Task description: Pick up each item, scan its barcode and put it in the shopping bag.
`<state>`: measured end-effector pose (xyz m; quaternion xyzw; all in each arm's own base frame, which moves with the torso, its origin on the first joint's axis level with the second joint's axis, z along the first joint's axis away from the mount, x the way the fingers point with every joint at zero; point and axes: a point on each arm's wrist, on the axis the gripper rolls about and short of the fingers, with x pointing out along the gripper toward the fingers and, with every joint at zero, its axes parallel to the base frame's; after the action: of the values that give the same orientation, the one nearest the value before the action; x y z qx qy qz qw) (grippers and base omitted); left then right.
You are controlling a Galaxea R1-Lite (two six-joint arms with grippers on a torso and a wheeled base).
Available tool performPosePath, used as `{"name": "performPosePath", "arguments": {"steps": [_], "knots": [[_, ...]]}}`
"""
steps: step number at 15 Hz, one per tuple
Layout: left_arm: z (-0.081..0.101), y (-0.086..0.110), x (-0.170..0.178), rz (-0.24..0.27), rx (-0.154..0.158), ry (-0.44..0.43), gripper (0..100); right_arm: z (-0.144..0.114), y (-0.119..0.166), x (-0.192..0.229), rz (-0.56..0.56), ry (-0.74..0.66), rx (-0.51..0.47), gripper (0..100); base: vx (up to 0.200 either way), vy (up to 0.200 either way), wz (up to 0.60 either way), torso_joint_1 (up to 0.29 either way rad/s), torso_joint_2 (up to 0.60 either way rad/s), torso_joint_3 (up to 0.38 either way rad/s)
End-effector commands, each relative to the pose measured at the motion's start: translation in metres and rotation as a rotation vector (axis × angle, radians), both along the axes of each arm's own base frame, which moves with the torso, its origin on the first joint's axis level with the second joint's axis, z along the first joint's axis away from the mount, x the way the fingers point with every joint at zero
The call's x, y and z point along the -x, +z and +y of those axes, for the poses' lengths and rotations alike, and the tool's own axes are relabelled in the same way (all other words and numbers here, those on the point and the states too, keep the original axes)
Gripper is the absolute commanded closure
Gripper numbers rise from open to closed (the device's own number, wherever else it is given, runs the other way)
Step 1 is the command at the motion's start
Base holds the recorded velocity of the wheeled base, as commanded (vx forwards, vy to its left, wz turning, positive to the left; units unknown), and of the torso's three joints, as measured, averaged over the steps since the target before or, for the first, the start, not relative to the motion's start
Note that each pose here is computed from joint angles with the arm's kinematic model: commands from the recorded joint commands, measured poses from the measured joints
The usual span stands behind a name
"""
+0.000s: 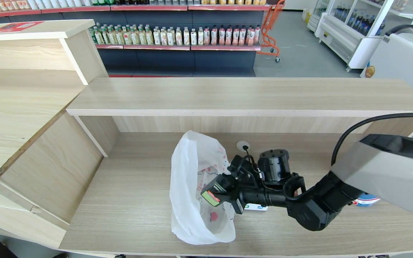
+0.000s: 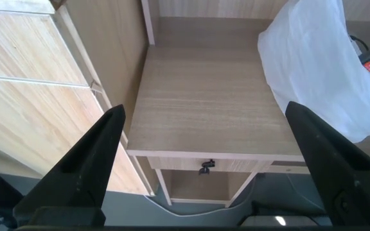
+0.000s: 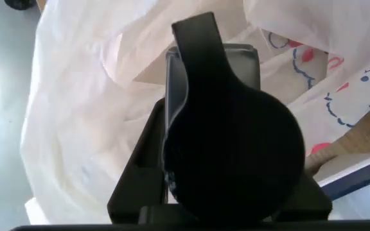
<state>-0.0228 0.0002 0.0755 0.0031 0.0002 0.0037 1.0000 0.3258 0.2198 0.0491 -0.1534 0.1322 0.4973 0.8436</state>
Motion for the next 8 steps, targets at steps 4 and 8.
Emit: {"name": "performPosePath", "arguments": {"steps": [4, 8], "knots": [[0.0, 0.0, 0.0, 0.001, 0.0, 0.0, 0, 0.022, -0.034, -0.023, -0.068, 0.046, 0.053, 100, 0.0, 0.0, 0.0, 0.0, 0.0, 0.0], [0.0, 0.0, 0.0, 0.0, 0.0, 0.0, 0, 0.026, -0.025, -0.023, 0.013, 0.003, -0.022, 0, 0.0, 0.0, 0.0, 0.0, 0.0, 0.0]]}}
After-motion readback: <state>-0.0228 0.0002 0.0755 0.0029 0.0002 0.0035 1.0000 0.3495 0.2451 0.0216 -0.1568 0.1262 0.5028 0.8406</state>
